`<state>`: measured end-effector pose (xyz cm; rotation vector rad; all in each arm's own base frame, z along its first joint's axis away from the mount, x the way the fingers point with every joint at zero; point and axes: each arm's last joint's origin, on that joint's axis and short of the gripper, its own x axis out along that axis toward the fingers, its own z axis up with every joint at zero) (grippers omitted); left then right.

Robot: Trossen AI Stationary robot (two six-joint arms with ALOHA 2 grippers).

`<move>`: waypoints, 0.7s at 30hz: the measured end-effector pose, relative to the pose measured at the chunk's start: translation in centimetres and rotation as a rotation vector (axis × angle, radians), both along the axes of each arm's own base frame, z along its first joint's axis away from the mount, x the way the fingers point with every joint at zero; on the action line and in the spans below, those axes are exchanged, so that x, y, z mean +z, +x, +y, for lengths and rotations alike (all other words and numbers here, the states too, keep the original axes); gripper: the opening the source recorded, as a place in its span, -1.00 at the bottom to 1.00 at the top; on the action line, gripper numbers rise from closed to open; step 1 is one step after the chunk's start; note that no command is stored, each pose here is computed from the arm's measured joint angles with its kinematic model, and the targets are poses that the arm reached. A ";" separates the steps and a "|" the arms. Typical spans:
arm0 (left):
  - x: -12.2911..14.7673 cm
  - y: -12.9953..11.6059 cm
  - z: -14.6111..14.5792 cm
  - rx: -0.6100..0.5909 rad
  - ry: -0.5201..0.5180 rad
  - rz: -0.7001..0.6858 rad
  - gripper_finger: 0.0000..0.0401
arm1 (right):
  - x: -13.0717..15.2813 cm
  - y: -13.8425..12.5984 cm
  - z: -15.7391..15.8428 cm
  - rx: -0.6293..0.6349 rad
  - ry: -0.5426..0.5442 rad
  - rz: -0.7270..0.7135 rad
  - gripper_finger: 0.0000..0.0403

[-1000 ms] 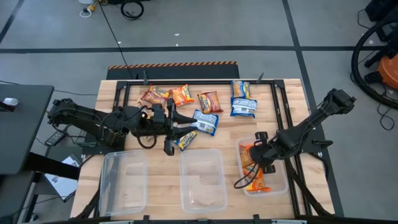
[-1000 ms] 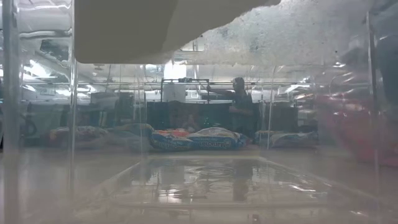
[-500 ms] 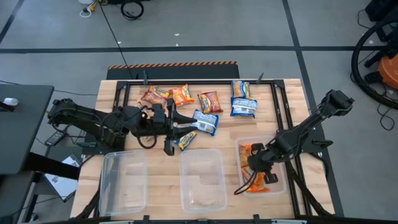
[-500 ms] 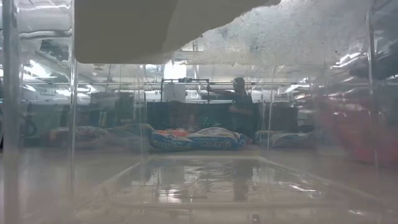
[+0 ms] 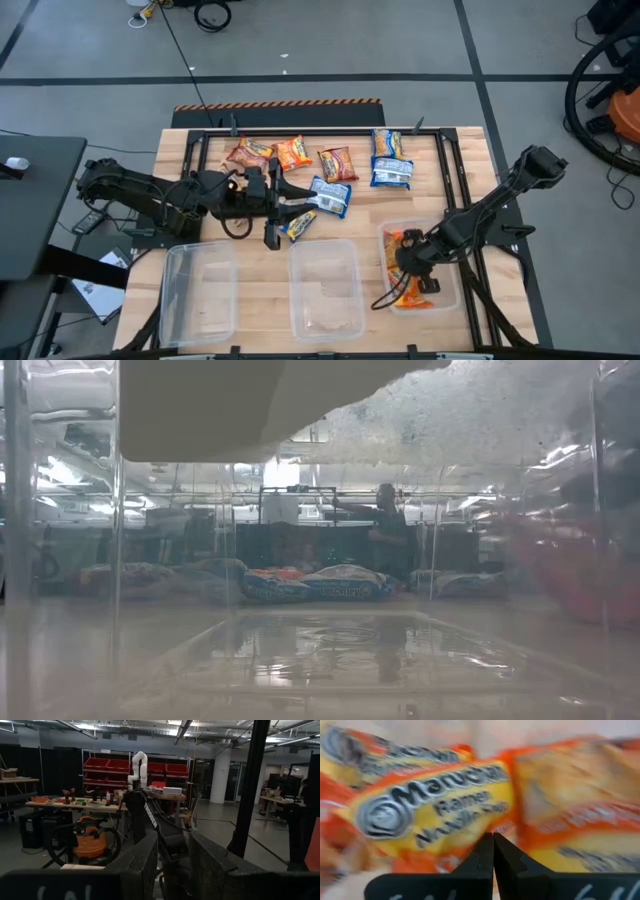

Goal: Sort Maruchan noodles
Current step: Adjust the orange noodle pack on the right transparent bin

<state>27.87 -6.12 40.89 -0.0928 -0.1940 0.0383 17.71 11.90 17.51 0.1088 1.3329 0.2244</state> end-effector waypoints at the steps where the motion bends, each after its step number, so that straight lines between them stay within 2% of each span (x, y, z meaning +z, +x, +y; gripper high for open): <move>1: 0.0 0.0 0.0 0.000 -0.001 -0.002 -0.42 | -0.1 0.1 0.3 0.015 0.044 0.001 -0.97; 5: 0.1 0.0 0.0 0.000 -0.003 -0.009 -0.42 | 0.2 0.7 1.3 0.074 0.210 -0.042 -0.97; 12: 0.1 0.0 0.0 0.000 -0.003 -0.011 -0.42 | 0.8 0.0 0.5 0.040 0.131 -0.022 -0.97; 15: 0.1 0.0 0.0 0.000 -0.003 -0.011 -0.42 | 2.7 -0.1 0.5 0.059 0.040 -0.082 -0.98; 18: 0.1 0.0 0.0 0.000 -0.002 -0.011 -0.42 | 4.3 -0.2 0.4 0.063 -0.155 -0.190 -0.98; 21: 0.1 0.0 0.0 0.000 -0.003 -0.013 -0.42 | 4.6 -0.3 0.1 0.023 -0.333 -0.277 -0.90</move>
